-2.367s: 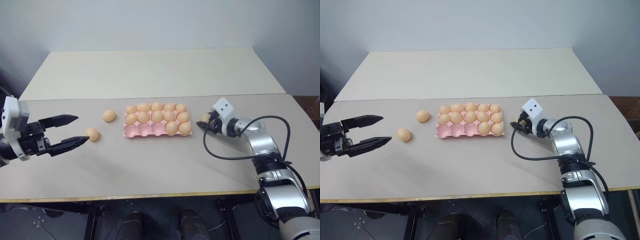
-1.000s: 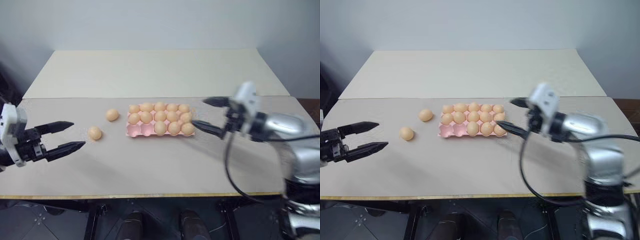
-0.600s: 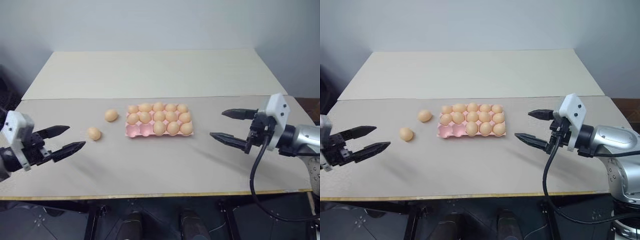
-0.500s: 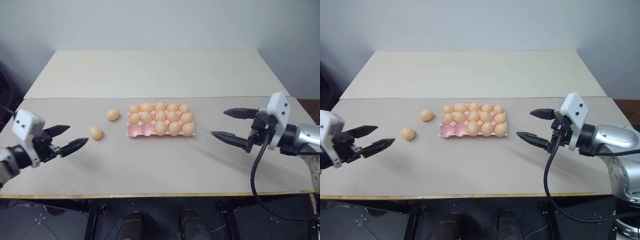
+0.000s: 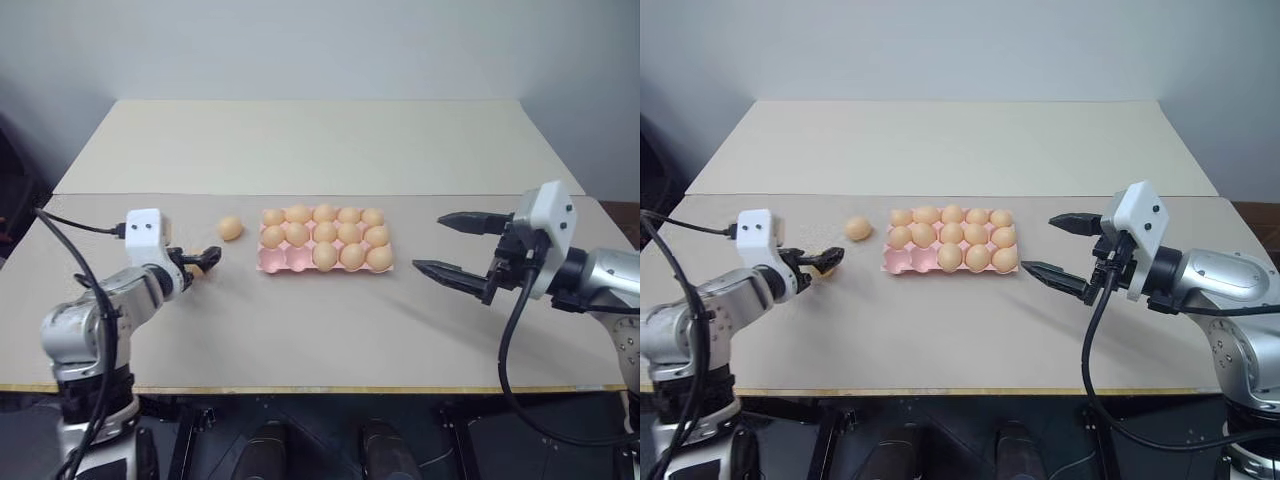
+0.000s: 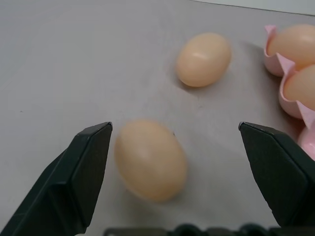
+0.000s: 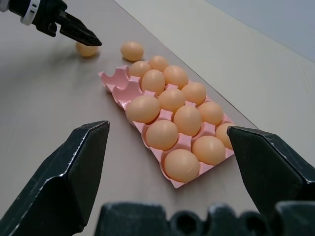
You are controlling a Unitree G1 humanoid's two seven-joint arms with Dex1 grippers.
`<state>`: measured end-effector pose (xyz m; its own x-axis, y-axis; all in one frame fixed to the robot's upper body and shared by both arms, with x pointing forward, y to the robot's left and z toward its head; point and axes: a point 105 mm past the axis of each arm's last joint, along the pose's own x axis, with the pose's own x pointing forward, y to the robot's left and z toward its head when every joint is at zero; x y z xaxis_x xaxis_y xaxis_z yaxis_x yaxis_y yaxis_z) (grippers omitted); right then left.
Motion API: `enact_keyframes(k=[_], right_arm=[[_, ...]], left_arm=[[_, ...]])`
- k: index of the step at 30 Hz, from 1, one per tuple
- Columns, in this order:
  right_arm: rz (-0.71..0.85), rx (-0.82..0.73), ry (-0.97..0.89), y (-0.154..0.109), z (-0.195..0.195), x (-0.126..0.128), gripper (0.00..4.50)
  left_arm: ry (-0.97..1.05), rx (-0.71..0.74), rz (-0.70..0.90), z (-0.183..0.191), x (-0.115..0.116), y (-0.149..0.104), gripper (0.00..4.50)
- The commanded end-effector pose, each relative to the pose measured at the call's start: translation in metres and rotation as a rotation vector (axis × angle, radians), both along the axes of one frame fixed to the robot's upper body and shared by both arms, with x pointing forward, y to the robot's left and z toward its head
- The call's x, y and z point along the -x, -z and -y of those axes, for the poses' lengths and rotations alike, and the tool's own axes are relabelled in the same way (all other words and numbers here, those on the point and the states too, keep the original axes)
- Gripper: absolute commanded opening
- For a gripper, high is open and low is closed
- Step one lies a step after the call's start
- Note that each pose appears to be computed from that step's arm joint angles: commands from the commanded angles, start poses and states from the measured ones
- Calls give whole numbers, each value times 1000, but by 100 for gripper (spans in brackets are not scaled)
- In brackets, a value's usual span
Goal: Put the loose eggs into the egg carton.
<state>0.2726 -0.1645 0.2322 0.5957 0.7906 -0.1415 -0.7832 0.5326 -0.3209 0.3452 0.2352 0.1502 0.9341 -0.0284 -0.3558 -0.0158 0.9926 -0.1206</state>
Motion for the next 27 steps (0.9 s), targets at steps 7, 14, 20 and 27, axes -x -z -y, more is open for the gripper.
enact_keyframes(k=[7,14,20,27], right_arm=[[68,-12,0,-14,-1,4,450],[80,-41,38,-18,1,1,450],[82,-52,66,-17,5,1,450],[85,-48,76,-14,3,-1,450]], left_arm=[[-131,-44,-117,-7,-10,16,408],[-123,-74,-93,-8,-14,9,201],[40,-230,62,-9,-7,-31,183],[530,-189,201,59,1,-59,183]])
